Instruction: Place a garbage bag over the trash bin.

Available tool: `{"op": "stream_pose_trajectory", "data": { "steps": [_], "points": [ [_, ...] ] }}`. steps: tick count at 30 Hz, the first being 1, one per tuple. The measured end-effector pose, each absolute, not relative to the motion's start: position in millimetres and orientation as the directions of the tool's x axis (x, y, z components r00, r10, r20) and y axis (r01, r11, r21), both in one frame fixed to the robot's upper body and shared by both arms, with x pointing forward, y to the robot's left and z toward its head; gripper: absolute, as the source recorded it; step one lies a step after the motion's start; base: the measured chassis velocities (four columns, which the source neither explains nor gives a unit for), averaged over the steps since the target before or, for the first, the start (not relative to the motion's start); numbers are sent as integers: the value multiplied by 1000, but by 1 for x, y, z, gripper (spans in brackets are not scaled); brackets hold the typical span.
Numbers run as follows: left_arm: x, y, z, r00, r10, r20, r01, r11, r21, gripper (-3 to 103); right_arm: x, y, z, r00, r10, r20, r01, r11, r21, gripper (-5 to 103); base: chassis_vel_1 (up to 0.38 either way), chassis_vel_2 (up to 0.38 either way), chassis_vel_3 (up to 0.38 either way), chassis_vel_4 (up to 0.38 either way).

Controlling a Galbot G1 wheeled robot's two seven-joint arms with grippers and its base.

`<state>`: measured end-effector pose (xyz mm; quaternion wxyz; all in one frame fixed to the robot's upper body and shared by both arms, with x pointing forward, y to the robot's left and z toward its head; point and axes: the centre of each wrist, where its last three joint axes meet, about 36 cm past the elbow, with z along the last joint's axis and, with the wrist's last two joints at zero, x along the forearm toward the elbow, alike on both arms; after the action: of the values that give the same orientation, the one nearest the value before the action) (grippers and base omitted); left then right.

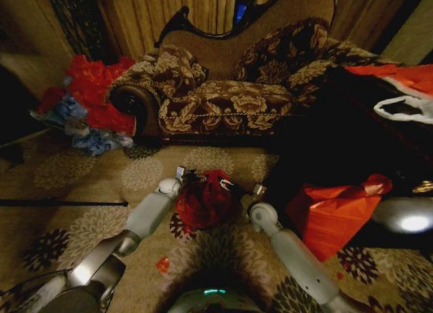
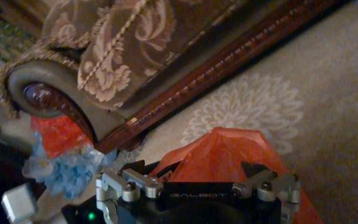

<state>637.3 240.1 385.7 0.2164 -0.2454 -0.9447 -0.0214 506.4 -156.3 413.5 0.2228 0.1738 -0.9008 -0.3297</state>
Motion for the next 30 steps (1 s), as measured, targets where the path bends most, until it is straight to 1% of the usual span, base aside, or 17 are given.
{"op": "stream_pose_trajectory", "data": {
  "steps": [4, 6, 11, 12, 14, 16, 18, 19, 20, 21, 22, 23, 24, 25, 26, 27, 30],
  "points": [
    [637, 241, 386, -787, 453, 419, 471, 880, -67, 81, 516, -157, 409, -826, -477, 302, -130, 682, 720, 100, 0, 0, 0, 0],
    [637, 242, 386, -788, 453, 418, 470, 880, -68, 81, 519, -157, 407, -818, -486, 309, -116, 664, 738, 101, 0, 0, 0, 0],
    [637, 243, 387, -790, 453, 414, 466, 881, -74, 76, 529, -148, 402, -794, -513, 326, -62, 603, 796, 90, 0, 0, 0, 0],
    [637, 243, 387, -790, 453, 414, 466, 881, -74, 76, 529, -148, 402, -794, -513, 326, -62, 603, 796, 90, 0, 0, 0, 0],
    [637, 243, 387, -788, 456, 413, 469, 880, -78, 69, 531, -143, 399, -786, -522, 332, -57, 595, 802, 89, 0, 0, 0, 0],
    [637, 243, 387, -788, 458, 412, 469, 879, -80, 69, 532, -142, 398, -785, -522, 334, -54, 594, 803, 86, 0, 0, 0, 0],
    [636, 242, 386, -788, 460, 410, 470, 879, -82, 55, 534, -140, 396, -784, -522, 336, -51, 593, 803, 78, 0, 0, 0, 0],
    [636, 242, 386, -788, 460, 410, 470, 879, -82, 55, 534, -140, 396, -784, -522, 336, -51, 593, 803, 78, 0, 0, 0, 0],
    [636, 241, 386, -788, 461, 409, 471, 878, -83, 49, 534, -140, 396, -784, -523, 335, -53, 594, 803, 73, 0, 0, 0, 0],
    [636, 241, 386, -788, 462, 408, 472, 878, -84, 49, 534, -139, 396, -783, -523, 336, -54, 596, 801, 67, 0, 0, 0, 0],
    [636, 240, 386, -787, 463, 406, 473, 877, -84, 44, 534, -139, 396, -783, -523, 336, -55, 597, 801, 67, 0, 0, 0, 0],
    [636, 240, 386, -787, 463, 406, 473, 877, -84, 44, 534, -139, 396, -783, -523, 336, -55, 597, 801, 67, 0, 0, 0, 0],
    [636, 239, 386, -787, 465, 405, 474, 876, -86, 39, 533, -138, 395, -783, -523, 337, -55, 598, 799, 56, 0, 0, 0, 0],
    [636, 238, 386, -787, 466, 405, 474, 876, -87, 34, 533, -138, 394, -782, -522, 340, -54, 600, 798, 56, 0, 0, 0, 0],
    [636, 237, 386, -786, 467, 404, 475, 875, -88, 28, 531, -138, 392, -781, -522, 344, -53, 603, 796, 51, 0, 0, 0, 0],
    [636, 237, 386, -786, 467, 404, 475, 875, -88, 28, 531, -138, 392, -781, -522, 344, -53, 603, 796, 51, 0, 0, 0, 0],
    [635, 235, 385, -785, 470, 403, 477, 874, -90, 12, 526, -140, 387, -777, -520, 354, -53, 615, 787, 35, 0, 0, 0, 0]
  ]
}}
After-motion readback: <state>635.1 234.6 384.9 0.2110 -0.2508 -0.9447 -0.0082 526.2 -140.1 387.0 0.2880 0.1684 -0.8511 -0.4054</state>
